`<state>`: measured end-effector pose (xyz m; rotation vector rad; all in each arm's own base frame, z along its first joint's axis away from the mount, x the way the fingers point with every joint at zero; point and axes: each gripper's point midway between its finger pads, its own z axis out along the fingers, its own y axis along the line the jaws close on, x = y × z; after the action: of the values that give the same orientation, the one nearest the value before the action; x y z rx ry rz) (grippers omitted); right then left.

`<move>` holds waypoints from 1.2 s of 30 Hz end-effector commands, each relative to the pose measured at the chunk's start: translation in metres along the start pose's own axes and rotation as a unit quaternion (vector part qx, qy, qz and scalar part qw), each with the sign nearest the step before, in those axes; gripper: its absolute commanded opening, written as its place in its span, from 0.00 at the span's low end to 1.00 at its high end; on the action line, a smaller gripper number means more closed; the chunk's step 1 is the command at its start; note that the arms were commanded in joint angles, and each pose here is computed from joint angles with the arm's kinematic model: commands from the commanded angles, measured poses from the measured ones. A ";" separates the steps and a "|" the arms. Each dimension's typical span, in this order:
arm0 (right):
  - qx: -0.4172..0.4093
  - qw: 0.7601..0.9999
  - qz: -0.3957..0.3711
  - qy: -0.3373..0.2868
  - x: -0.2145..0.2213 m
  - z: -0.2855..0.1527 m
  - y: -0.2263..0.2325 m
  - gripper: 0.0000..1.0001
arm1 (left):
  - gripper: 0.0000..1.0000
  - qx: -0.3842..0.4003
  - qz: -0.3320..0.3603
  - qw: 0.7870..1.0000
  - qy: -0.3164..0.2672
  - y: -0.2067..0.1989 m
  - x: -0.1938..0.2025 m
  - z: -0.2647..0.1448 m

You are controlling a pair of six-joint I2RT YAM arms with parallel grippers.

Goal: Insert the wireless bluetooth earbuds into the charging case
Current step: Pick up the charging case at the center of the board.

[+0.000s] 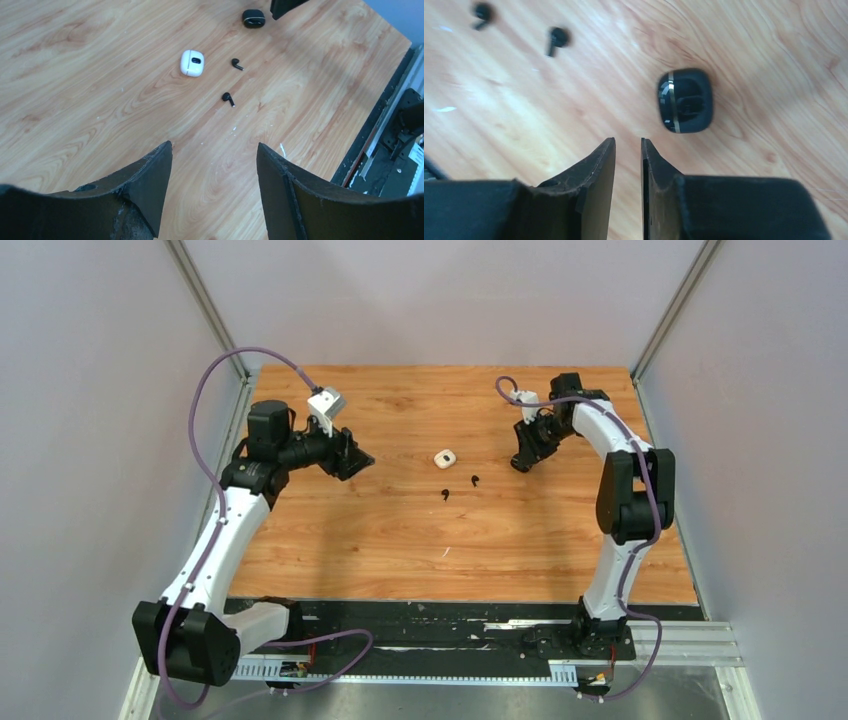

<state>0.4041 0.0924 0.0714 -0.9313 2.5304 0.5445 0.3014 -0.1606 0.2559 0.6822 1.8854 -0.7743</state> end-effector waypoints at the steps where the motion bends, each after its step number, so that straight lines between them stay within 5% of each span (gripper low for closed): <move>1: -0.069 0.995 0.030 -0.071 -0.039 -0.040 0.046 0.24 | 0.70 0.038 0.056 0.998 -0.008 -0.012 -0.010 0.010; 3: -0.056 0.995 0.029 -0.078 -0.043 -0.042 0.041 0.31 | 0.70 0.045 0.059 0.997 -0.005 -0.014 -0.012 0.013; 7: 0.004 0.996 0.013 -0.084 -0.050 -0.035 0.012 0.67 | 0.70 0.049 0.062 0.997 -0.004 -0.017 -0.015 0.015; 10: 0.033 0.997 -0.001 -0.065 -0.050 -0.019 -0.013 0.79 | 0.70 0.048 0.068 0.996 -0.002 -0.017 -0.017 0.014; 23: 0.027 0.991 -0.129 -0.038 -0.034 0.010 -0.033 0.68 | 0.71 0.048 0.114 0.992 0.005 -0.022 -0.018 0.001; 36: 0.013 0.994 -0.107 -0.005 -0.014 0.030 -0.034 0.64 | 0.71 0.033 0.090 0.995 -0.006 -0.013 -0.025 0.011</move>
<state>0.4436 0.0833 0.0503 -1.1537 2.4010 0.4149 0.2975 -0.1777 0.2568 0.8974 1.8287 -0.7519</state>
